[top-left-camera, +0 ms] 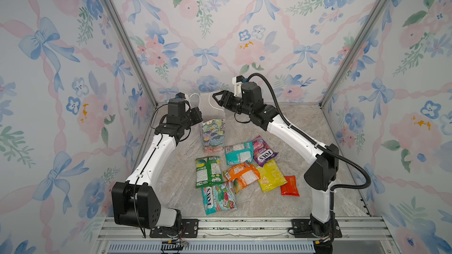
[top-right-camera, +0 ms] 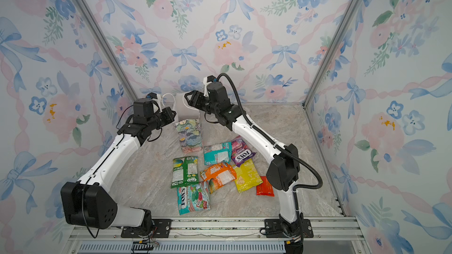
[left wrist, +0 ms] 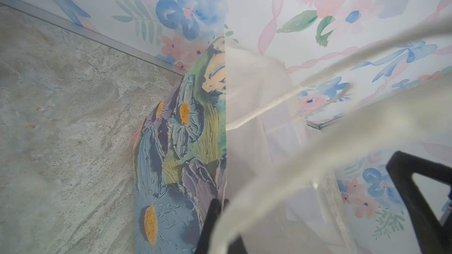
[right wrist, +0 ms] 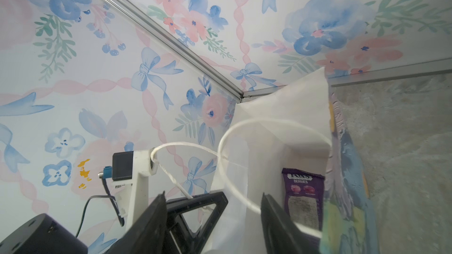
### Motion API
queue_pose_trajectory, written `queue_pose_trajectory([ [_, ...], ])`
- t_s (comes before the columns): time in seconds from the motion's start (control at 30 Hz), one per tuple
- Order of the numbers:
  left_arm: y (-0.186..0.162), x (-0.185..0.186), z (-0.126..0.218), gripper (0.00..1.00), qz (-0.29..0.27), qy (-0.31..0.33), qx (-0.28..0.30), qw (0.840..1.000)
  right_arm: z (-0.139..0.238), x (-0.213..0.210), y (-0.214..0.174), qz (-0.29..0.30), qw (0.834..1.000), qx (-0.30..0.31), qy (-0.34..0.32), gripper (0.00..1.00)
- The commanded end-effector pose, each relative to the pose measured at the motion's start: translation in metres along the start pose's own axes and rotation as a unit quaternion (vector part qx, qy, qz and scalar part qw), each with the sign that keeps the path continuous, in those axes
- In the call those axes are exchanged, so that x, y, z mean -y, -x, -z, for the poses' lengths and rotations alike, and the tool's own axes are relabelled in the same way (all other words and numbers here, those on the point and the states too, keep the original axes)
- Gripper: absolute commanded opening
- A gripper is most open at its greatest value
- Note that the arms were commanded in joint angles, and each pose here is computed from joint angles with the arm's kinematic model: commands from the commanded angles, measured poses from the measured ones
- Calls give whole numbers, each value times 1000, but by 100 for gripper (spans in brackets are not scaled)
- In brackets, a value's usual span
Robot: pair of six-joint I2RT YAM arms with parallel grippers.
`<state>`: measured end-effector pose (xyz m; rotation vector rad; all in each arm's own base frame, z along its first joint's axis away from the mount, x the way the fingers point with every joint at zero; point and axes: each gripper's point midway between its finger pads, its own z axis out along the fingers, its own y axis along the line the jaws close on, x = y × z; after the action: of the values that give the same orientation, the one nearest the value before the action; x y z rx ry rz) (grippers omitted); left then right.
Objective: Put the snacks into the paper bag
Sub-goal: 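Open the right gripper to release the purple packet into the bag, then move the right gripper down to the mint FOX'S Blossom packet and grasp it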
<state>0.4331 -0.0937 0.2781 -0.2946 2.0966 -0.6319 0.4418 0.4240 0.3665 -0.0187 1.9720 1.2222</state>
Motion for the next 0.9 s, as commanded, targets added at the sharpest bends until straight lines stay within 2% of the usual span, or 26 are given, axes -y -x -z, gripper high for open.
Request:
queue_pose_trajectory([
  [0.0,10,7,0,0,-12,-23,9,1000,19,-21,22,25,999,16,23,72],
  [0.27,13,8,-6,0,-28,-36,0,999,54,-7,26,69,998,2,-11,89],
  [0.43,17,-1,-9,0,-41,-33,-3,999,98,29,6,119,991,-18,-63,99],
  [0.47,17,-3,-9,0,-46,-31,-3,998,110,37,2,128,989,-19,-74,98],
  [0.57,20,-6,-8,0,-50,-32,-2,998,142,76,-30,142,981,-41,-130,96],
  [0.7,17,-5,-9,0,-62,-42,-9,997,179,119,-86,120,971,-103,-179,98],
  [0.77,14,-4,-10,0,-66,-49,-15,997,195,131,-115,110,967,-130,-189,100],
  [0.87,10,-5,-9,0,-71,-53,-20,996,211,140,-159,84,963,-171,-188,95],
])
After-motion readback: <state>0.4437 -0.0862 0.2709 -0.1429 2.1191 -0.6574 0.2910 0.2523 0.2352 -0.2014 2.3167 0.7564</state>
